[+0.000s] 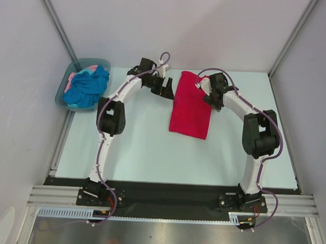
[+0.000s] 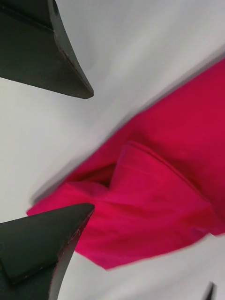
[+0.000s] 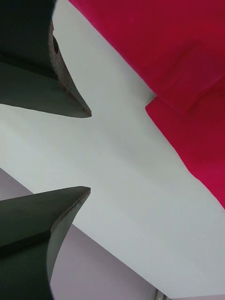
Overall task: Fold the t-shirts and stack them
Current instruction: Fold the tshirt
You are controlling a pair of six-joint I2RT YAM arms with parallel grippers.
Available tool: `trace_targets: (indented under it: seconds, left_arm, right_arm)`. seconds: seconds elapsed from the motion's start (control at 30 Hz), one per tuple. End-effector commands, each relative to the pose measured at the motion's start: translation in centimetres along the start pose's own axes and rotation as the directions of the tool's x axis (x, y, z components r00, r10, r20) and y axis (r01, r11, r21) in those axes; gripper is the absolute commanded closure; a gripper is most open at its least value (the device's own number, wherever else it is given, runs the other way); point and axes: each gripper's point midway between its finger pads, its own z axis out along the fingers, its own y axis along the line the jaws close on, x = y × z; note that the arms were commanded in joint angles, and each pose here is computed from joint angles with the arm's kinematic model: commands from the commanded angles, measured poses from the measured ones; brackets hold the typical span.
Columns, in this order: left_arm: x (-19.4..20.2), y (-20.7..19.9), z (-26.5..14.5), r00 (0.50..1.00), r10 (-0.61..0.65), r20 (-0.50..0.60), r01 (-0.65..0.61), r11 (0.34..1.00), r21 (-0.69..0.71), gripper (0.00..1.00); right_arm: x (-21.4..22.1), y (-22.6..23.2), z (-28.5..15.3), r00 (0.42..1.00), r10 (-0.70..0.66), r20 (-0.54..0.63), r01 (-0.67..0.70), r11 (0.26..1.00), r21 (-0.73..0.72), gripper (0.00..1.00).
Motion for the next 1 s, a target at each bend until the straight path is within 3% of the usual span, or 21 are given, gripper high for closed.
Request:
trace_targets:
  seconds: [0.0,0.17,0.53,0.73,0.97]
  left_arm:
    - [-4.3,-2.7,-0.5,0.985,-0.106,0.133,0.085,0.985,0.152,0.00]
    - [-5.0,-4.4,0.9,0.971,-0.184,0.150,0.132,0.944,0.303,0.00]
    - [-2.9,-7.0,2.8,0.939,-0.343,0.029,0.286,0.826,0.486,0.00]
    - [-4.1,-5.7,1.8,0.963,-0.249,0.102,0.201,0.918,0.343,0.00]
    - [-3.2,-6.1,-0.1,0.979,-0.198,0.049,0.179,0.950,0.257,0.00]
  right_arm:
    - [-0.6,-2.3,-2.4,1.000,-0.003,0.023,0.001,0.998,0.061,0.34]
    - [-0.6,-2.7,-2.4,1.000,-0.006,0.015,0.005,0.997,0.078,0.34]
    - [0.4,-4.0,-2.7,0.998,-0.063,-0.010,0.064,0.989,0.135,0.35]
    - [0.2,-3.6,-2.2,0.998,-0.056,-0.018,0.058,0.990,0.130,0.35]
    - [-0.6,-3.2,-2.0,0.997,-0.082,-0.005,0.082,0.988,0.133,0.35]
